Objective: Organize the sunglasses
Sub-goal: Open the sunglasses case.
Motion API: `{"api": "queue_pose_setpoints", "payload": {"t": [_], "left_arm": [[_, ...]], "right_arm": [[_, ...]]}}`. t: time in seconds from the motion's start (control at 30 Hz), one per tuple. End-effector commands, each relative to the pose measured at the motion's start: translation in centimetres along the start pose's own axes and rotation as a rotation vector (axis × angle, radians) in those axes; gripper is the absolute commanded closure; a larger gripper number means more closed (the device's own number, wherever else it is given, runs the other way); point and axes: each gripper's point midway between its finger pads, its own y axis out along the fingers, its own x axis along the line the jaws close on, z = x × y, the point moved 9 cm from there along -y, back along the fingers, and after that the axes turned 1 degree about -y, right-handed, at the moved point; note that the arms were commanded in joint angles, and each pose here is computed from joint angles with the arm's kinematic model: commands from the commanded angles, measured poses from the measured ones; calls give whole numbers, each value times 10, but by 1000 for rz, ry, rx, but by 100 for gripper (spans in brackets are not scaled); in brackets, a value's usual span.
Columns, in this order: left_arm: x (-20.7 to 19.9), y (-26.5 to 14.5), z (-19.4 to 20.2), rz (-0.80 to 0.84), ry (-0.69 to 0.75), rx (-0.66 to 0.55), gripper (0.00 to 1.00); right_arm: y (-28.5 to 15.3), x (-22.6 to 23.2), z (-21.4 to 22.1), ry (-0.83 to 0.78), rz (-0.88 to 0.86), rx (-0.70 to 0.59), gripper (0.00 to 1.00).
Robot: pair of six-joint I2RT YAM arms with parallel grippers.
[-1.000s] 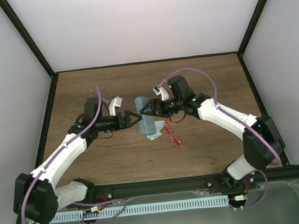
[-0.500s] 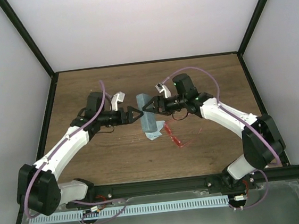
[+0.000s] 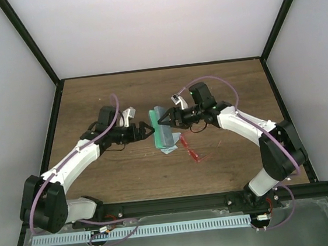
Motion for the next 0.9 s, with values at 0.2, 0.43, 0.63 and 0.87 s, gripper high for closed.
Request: {"api": "queue_pose_setpoints", "payload": {"t": [0.2, 0.43, 0.63, 0.87], "left_arm": [[33, 2, 19, -169, -93, 4, 0], [17, -15, 8, -147, -53, -84, 0], [9, -40, 6, -127, -68, -157, 0], [26, -55, 16, -246, -136, -170, 0]], "right_arm": [[-1, 29, -10, -108, -161, 54, 37], [12, 6, -5, -63, -131, 77, 37], [41, -17, -8, -34, -133, 133, 38], [83, -39, -6, -14, -140, 215, 38]]}}
